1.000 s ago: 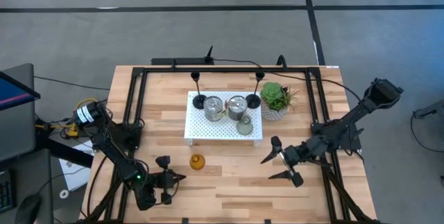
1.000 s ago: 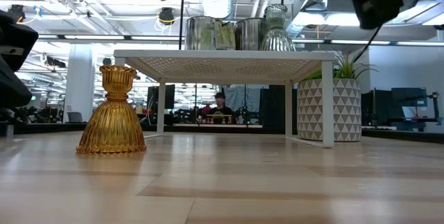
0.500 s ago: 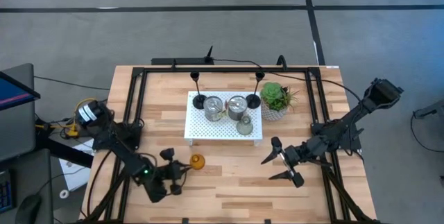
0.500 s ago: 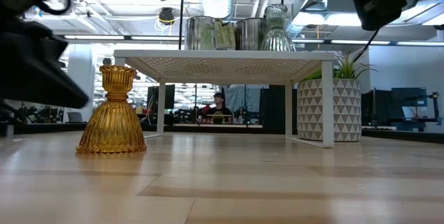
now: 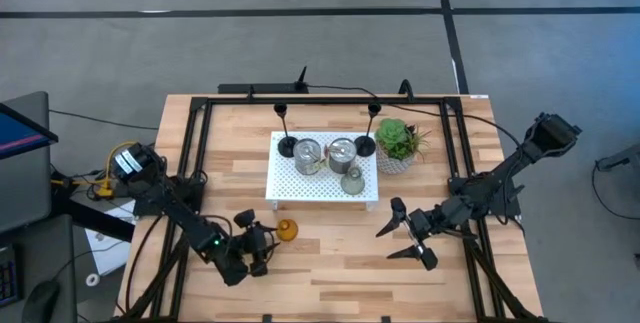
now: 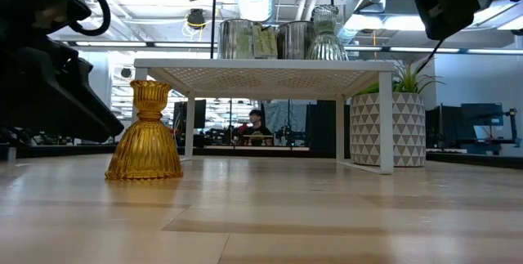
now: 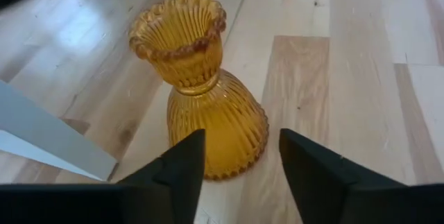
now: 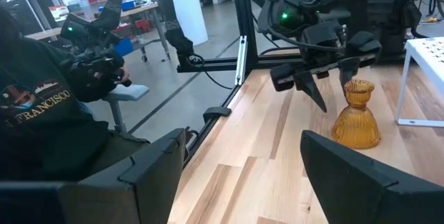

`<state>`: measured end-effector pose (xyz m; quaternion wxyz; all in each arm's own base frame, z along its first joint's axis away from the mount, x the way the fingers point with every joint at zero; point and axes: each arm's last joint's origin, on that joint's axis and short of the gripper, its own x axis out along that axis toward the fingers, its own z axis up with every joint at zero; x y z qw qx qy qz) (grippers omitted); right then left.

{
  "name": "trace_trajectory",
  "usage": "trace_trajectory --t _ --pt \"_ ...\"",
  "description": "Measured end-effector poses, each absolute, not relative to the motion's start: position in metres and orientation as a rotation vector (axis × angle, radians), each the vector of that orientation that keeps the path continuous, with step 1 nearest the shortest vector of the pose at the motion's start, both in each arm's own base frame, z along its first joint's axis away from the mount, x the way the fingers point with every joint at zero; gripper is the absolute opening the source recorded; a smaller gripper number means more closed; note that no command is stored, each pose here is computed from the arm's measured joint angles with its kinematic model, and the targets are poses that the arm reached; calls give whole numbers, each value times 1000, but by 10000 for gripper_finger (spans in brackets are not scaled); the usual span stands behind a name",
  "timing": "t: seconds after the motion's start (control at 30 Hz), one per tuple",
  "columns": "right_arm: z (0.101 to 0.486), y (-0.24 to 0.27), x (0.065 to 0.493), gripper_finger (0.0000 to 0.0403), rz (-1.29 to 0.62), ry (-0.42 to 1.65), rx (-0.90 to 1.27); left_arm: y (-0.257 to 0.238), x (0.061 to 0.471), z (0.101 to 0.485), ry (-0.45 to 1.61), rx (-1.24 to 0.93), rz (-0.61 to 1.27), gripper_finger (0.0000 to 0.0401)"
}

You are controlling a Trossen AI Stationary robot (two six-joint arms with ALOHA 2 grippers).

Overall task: Pick & Place candle stick holders
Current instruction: Put the yellow candle holder on the shelf

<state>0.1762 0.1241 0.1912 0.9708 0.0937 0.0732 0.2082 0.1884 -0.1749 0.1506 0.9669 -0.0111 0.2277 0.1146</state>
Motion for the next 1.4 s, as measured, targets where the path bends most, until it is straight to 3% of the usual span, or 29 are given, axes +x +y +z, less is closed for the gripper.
trace_trajectory --t 0.3,0.57,0.87,1.4 --pt "191 124 176 276 421 147 190 -173 189 151 425 -7 279 252" --pt "191 124 176 276 421 147 189 -160 199 153 384 -65 385 289" --pt "191 124 176 276 420 148 189 -145 219 157 361 -207 413 292" --pt "191 124 176 276 420 151 188 -137 229 163 308 -274 433 273"
